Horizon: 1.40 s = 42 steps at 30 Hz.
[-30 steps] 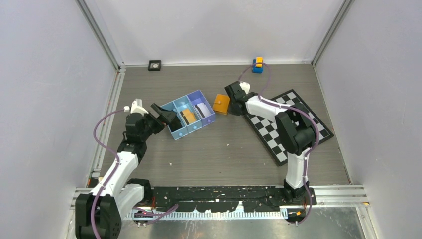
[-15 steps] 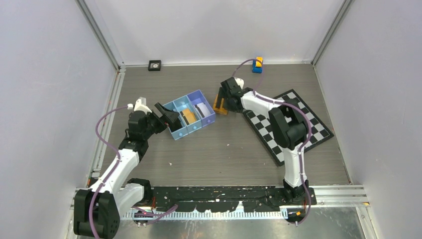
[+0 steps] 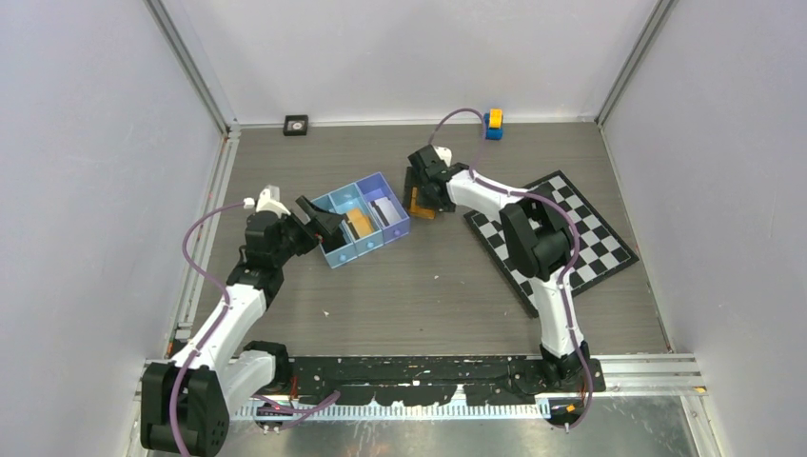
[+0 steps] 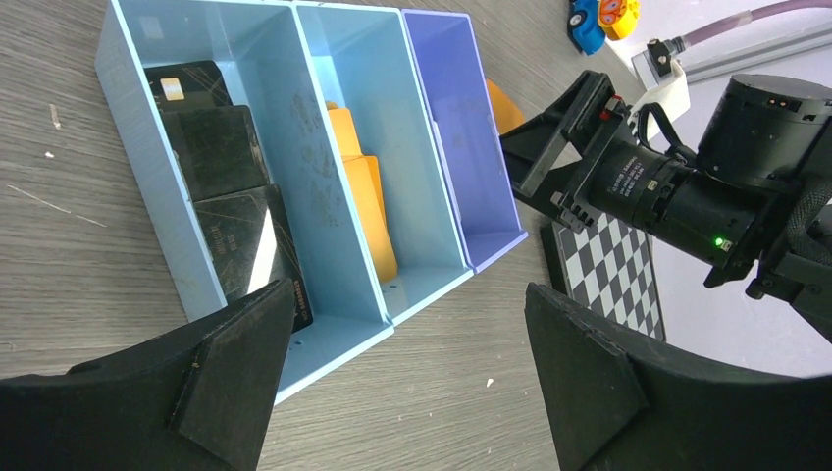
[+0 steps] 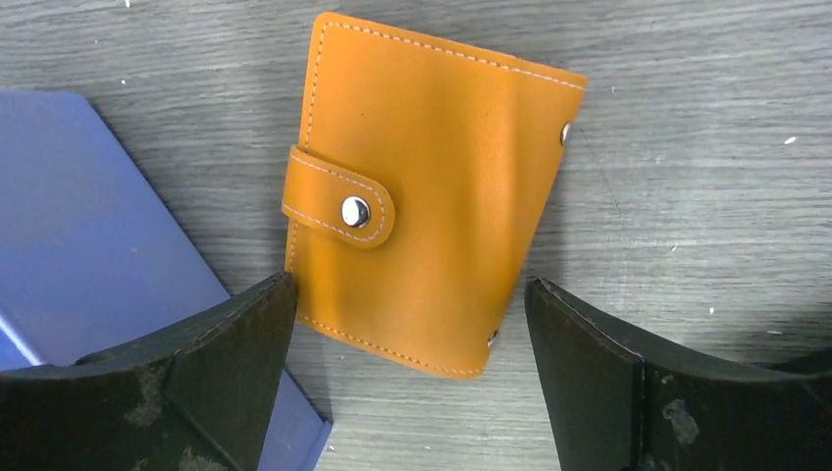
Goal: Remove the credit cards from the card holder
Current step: Pick up the card holder from the center of the board.
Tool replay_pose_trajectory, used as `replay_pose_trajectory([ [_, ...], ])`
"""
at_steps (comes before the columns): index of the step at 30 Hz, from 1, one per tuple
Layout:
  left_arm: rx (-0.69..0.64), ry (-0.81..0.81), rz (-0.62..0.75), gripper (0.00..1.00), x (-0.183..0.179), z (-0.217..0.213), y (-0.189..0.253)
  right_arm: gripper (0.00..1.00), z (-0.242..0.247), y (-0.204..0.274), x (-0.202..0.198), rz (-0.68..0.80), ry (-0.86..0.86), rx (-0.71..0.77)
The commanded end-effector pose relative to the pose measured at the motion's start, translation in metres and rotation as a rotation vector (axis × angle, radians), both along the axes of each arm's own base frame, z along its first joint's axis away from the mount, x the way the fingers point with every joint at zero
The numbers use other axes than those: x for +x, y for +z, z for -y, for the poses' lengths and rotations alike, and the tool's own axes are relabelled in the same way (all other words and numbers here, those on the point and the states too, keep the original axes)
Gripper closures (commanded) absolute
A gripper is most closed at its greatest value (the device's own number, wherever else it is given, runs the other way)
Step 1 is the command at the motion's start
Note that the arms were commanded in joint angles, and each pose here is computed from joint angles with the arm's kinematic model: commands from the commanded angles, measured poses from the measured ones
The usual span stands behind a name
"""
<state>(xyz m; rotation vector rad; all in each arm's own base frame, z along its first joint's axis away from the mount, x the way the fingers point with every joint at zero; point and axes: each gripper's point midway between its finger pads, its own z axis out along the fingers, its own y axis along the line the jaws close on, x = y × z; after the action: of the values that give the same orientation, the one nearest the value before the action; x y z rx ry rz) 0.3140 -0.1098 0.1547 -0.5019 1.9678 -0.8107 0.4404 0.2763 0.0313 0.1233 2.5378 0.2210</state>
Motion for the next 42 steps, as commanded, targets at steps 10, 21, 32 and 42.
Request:
replay_pose_trajectory([
  [10, 0.022, 0.025, 0.059, 0.09, 0.002, -0.004, 0.029, 0.08, 0.037, -0.035, -0.006, -0.117, -0.039, -0.315],
  [21, -0.068, 0.058, -0.042, 0.07, -0.012, -0.002, 0.044, 0.47, 0.046, 0.004, -0.017, -0.071, -0.058, -0.156],
  [32, -0.229, 0.108, -0.066, 0.01, -0.074, -0.005, 0.086, 0.53, 0.026, 0.072, -0.052, 0.04, -0.061, 0.181],
  [42, -0.295, -0.01, 0.066, 0.0, -0.126, 0.006, 0.111, 0.57, -0.006, 0.121, -0.089, 0.097, 0.011, 0.371],
])
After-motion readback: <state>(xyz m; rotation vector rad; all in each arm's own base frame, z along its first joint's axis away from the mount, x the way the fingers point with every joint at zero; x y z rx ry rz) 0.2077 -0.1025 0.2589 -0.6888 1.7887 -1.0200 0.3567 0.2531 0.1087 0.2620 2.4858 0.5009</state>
